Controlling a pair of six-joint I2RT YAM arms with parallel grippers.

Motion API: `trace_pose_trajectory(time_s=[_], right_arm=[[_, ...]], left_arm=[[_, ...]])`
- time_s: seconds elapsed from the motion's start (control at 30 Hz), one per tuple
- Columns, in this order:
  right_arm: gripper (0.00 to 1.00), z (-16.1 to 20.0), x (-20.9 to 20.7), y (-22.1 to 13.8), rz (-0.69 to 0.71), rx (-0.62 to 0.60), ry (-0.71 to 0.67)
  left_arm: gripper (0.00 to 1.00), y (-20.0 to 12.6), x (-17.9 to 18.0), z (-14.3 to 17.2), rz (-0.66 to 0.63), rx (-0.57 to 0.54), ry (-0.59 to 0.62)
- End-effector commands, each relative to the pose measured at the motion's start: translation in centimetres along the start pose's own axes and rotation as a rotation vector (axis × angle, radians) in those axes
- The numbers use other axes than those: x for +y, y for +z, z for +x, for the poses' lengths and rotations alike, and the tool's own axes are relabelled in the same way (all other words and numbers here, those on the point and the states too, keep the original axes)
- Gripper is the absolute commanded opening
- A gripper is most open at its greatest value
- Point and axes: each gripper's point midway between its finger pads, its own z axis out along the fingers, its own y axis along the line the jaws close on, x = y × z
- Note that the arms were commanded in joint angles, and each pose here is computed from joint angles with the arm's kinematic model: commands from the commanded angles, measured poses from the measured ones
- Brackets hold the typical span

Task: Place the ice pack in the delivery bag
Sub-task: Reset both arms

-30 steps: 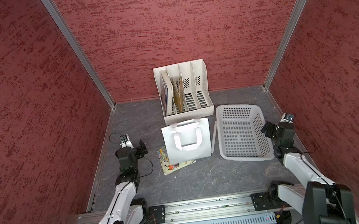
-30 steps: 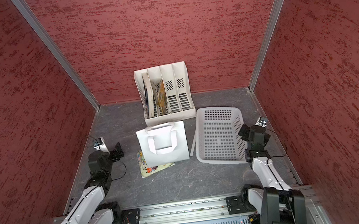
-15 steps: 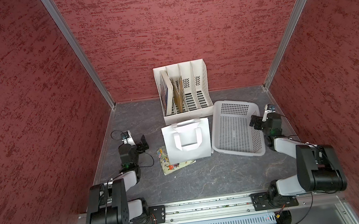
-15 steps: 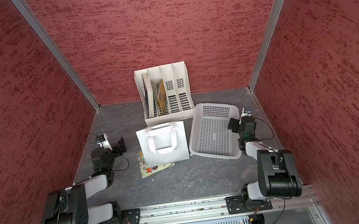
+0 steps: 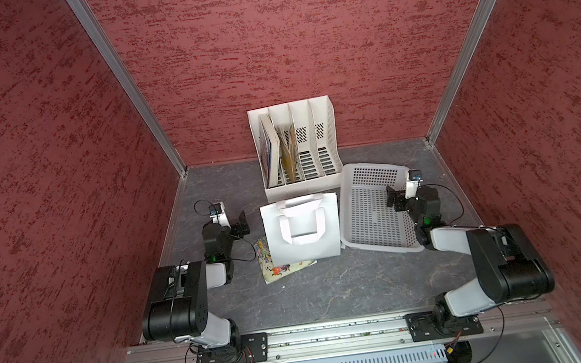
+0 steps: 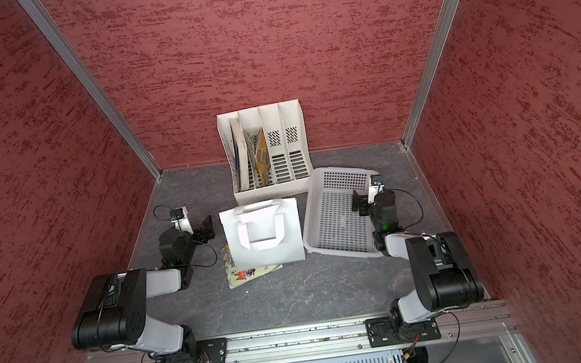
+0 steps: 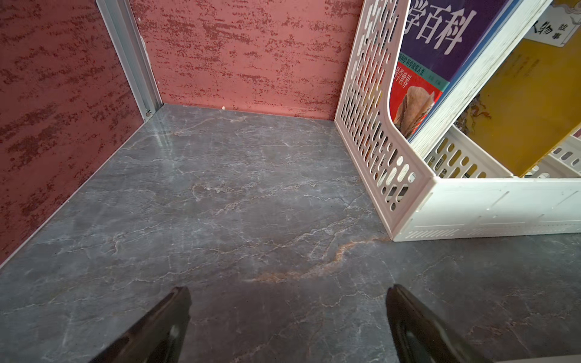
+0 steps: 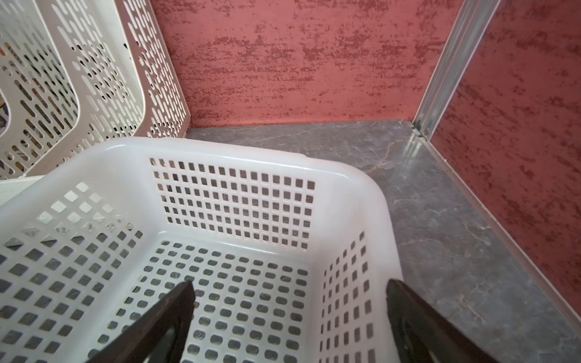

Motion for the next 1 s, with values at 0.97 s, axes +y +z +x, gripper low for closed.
trace_pose_trajectory(time_s=[0.97], right_arm=[[0.99, 1.3, -0.5, -3.4, 0.018, -0.131, 0.0]], left_arm=[[1.0, 0.2, 0.0, -1.0, -0.013, -0.034, 0.016]])
